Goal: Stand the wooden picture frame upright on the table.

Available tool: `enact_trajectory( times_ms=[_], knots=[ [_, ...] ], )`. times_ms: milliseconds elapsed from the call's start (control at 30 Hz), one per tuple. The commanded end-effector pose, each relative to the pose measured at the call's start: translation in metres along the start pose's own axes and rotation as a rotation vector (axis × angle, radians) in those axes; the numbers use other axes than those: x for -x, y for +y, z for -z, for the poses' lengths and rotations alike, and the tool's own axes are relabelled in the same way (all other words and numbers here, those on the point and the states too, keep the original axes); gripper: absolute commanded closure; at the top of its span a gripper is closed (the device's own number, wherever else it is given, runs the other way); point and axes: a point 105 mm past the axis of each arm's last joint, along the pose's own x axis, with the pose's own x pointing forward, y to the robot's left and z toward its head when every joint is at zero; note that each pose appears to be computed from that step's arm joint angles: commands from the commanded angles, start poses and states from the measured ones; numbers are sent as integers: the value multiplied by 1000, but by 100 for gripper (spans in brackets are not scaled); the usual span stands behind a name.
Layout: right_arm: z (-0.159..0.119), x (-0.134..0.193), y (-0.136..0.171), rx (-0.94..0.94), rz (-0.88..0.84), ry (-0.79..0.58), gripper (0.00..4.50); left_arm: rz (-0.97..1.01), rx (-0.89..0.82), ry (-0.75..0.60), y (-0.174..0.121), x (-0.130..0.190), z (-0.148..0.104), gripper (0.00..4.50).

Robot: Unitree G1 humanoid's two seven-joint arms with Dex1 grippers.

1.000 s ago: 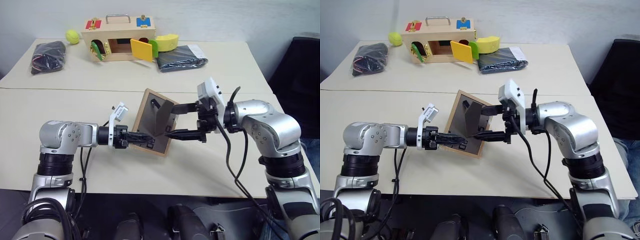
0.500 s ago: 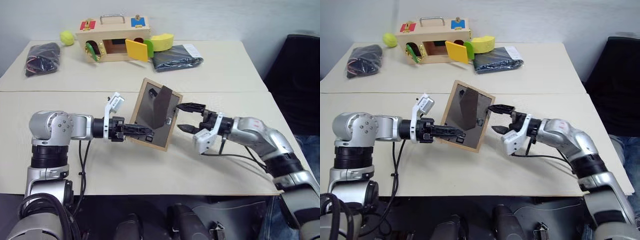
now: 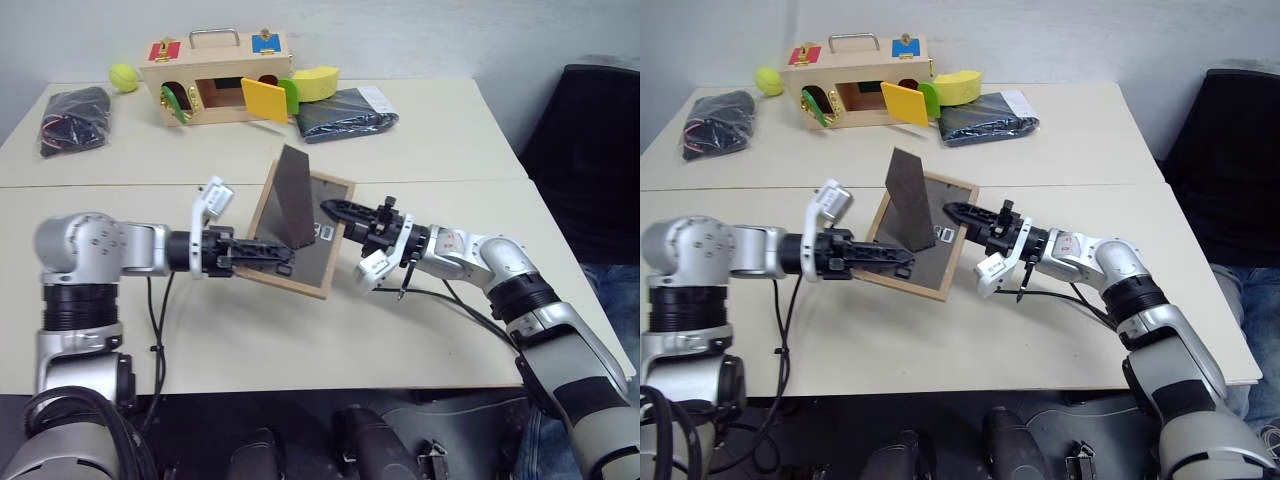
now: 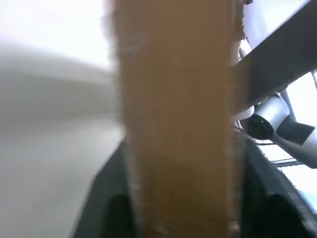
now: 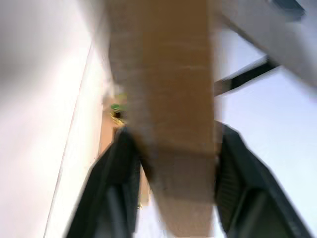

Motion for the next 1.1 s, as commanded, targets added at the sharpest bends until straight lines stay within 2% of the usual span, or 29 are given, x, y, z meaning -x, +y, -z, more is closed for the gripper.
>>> enact_trajectory(
  times_ms=[33, 100, 133, 300, 400, 567, 733, 933, 1067, 1100],
  knots=[
    [9, -6, -27, 14, 100, 1, 325, -29, -70, -12, -14, 27, -1, 80],
    [10, -6, -26, -1, 85, -1, 325, -85, -136, -24, -24, 46, 1, 11],
    [11, -6, -26, -10, 79, -1, 325, -118, -189, -27, -29, 55, 3, 0],
    [11, 1, -22, -127, 27, -12, 325, -209, -530, -39, -54, 70, 19, 0],
    [13, 7, -6, -480, -38, 58, 325, -242, -682, -68, -63, 64, 41, 0],
    [15, 16, 0, -1221, -76, 83, 325, -295, -712, -137, -52, 54, 50, 0],
    [2, 22, 10, -1755, -189, 76, 325, -307, -740, -180, -51, 52, 43, 0],
    [-9, 28, 32, -2009, -243, 148, 325, -310, -747, -186, -51, 53, 37, 0],
    [-13, 27, 35, -2156, -236, 155, 325, -313, -747, -175, -48, 56, 34, 0],
    [-17, 29, 37, -2169, -271, 158, 290, -314, -748, -170, -48, 56, 34, 0]
  ],
)
